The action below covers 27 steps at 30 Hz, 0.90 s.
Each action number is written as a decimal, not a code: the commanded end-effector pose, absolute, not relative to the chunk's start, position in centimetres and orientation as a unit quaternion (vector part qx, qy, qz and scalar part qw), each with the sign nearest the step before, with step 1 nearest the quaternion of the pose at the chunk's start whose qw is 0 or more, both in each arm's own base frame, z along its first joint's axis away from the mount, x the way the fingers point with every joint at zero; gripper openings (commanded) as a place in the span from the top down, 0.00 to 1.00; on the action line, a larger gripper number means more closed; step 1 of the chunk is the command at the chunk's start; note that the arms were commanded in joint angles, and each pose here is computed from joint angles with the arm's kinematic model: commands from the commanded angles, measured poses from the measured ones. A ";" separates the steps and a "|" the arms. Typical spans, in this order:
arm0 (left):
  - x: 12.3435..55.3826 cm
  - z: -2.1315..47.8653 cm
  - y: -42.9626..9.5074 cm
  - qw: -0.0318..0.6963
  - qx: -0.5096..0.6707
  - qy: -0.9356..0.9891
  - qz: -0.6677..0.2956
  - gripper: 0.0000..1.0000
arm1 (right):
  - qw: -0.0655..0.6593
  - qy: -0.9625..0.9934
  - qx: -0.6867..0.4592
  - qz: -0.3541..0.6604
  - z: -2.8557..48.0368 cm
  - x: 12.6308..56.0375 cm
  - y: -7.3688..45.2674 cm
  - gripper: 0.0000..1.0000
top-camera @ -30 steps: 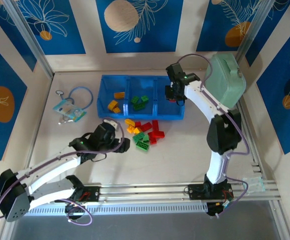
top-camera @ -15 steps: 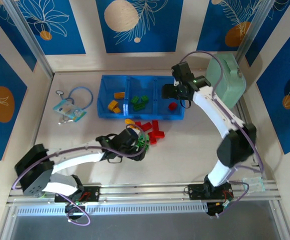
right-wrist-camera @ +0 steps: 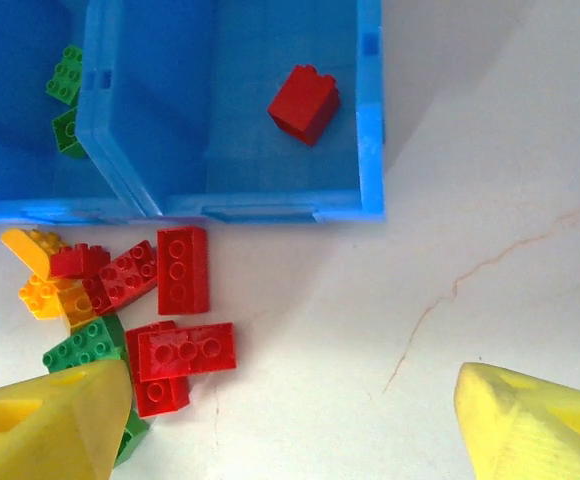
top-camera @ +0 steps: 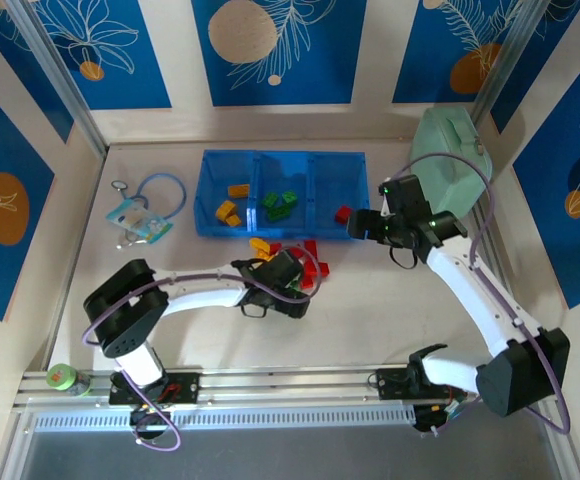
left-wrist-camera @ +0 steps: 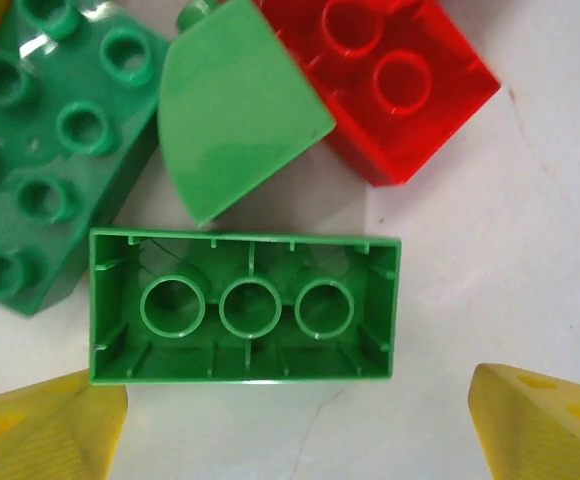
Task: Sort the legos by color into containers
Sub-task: Pick up the lego from the center of the table.
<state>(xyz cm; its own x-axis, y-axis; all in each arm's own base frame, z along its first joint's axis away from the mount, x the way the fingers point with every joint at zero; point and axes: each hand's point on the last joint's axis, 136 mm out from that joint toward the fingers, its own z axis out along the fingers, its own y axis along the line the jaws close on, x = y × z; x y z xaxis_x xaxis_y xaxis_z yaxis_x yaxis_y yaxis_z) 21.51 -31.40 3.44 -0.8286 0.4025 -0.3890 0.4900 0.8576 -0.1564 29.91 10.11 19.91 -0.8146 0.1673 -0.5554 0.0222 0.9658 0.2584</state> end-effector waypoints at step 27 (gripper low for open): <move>21.9 2.8 -29.9 0.168 0.237 0.955 -0.048 0.69 | 0.304 0.934 0.093 0.165 18.8 26.5 8.7 0.16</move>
